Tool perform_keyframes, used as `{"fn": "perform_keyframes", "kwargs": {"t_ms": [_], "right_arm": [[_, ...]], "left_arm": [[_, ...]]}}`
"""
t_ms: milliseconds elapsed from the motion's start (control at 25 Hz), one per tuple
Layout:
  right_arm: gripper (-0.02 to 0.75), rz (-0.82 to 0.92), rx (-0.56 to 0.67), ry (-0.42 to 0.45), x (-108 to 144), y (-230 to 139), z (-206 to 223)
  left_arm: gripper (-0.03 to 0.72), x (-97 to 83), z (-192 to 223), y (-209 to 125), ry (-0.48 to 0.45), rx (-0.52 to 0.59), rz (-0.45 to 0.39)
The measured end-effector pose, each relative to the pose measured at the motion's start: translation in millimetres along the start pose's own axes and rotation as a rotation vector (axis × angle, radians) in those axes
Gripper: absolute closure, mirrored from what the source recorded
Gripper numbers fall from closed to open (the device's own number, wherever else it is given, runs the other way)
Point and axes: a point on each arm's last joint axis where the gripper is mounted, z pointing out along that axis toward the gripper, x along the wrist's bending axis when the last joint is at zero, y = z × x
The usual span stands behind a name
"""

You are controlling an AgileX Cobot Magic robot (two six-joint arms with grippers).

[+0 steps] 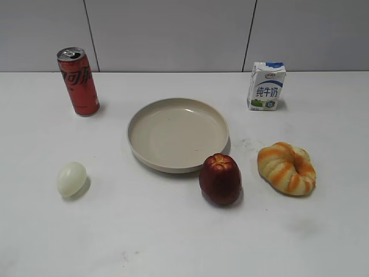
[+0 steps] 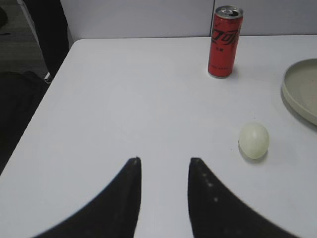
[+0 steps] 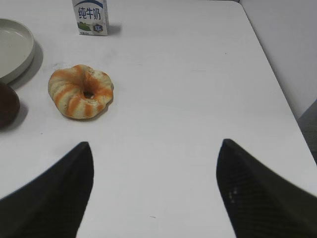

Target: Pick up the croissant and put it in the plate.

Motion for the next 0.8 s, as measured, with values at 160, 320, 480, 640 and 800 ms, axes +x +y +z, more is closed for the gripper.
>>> {"fn": "perform_keyframes", "kwargs": {"t_ms": [160, 320, 480, 640, 800], "right_arm": [[0.153, 0.000, 0.000, 0.000, 0.0, 0.0, 0.0], [0.153, 0.000, 0.000, 0.000, 0.0, 0.0, 0.0], [0.155, 0.001, 0.000, 0.001, 0.1, 0.0, 0.0], [0.155, 0.013, 0.001, 0.022, 2.0, -0.1, -0.1], [0.153, 0.015, 0.002, 0.026, 2.3, -0.1, -0.1]], "left_arm": [[0.451, 0.0, 0.0, 0.0, 0.000, 0.000, 0.000], [0.451, 0.0, 0.0, 0.0, 0.000, 0.000, 0.000], [0.451, 0.0, 0.0, 0.0, 0.000, 0.000, 0.000], [0.451, 0.0, 0.0, 0.0, 0.000, 0.000, 0.000], [0.451, 0.0, 0.0, 0.0, 0.000, 0.000, 0.000]]}}
